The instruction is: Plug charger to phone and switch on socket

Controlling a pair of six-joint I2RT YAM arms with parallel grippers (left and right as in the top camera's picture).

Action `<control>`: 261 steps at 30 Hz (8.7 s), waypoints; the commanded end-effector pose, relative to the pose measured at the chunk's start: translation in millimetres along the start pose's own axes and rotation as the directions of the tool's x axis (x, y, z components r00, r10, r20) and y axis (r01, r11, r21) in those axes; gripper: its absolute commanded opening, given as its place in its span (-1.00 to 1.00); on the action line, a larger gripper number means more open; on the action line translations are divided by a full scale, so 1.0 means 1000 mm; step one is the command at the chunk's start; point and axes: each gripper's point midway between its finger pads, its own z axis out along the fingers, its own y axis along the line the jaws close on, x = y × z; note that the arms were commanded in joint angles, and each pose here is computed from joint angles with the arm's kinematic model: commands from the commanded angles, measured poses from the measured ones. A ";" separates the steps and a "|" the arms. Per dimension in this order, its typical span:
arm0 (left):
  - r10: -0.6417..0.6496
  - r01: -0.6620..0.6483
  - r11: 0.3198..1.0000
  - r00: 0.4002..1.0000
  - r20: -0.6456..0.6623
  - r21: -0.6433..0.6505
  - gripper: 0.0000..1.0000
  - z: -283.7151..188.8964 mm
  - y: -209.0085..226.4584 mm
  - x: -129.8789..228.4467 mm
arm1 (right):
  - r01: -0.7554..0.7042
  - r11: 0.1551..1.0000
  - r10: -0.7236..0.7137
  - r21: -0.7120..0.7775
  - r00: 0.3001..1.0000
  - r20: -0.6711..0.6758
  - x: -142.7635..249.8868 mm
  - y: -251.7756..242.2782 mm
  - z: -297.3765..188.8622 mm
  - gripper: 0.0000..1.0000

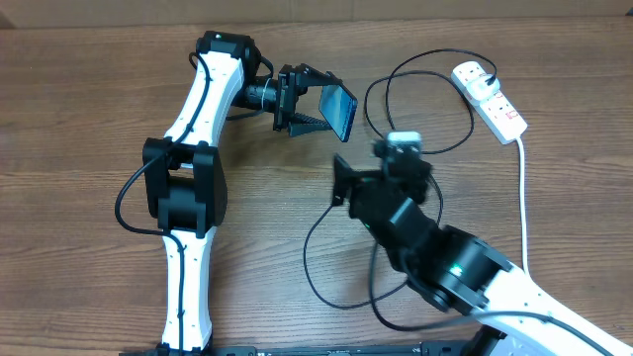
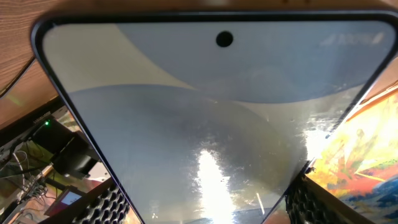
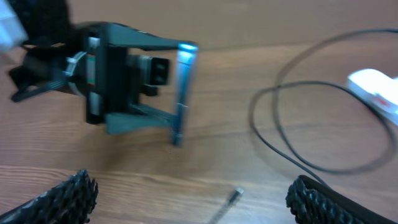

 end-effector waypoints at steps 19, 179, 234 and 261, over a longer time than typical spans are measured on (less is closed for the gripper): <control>0.075 -0.073 0.996 0.997 -0.028 0.050 0.34 0.003 -0.012 0.005 | -0.021 0.994 0.020 -0.109 1.000 -0.011 -0.032 0.014 0.052 0.59; 0.195 -0.193 0.980 0.979 0.051 -0.045 -0.24 0.000 -0.013 -0.031 | -0.998 -0.068 0.997 -0.016 -0.069 0.030 -0.026 0.008 0.097 -0.93; 0.174 -0.166 0.982 0.981 0.085 -0.086 -0.77 -0.001 -0.007 -0.038 | -0.998 -0.064 0.998 -0.014 -0.064 0.026 -0.023 0.011 0.103 -0.92; 0.464 -0.377 0.858 0.861 0.209 -0.350 -0.92 -0.046 0.017 -0.071 | -0.687 0.722 0.691 -0.076 0.712 0.123 -0.089 -0.029 0.041 0.75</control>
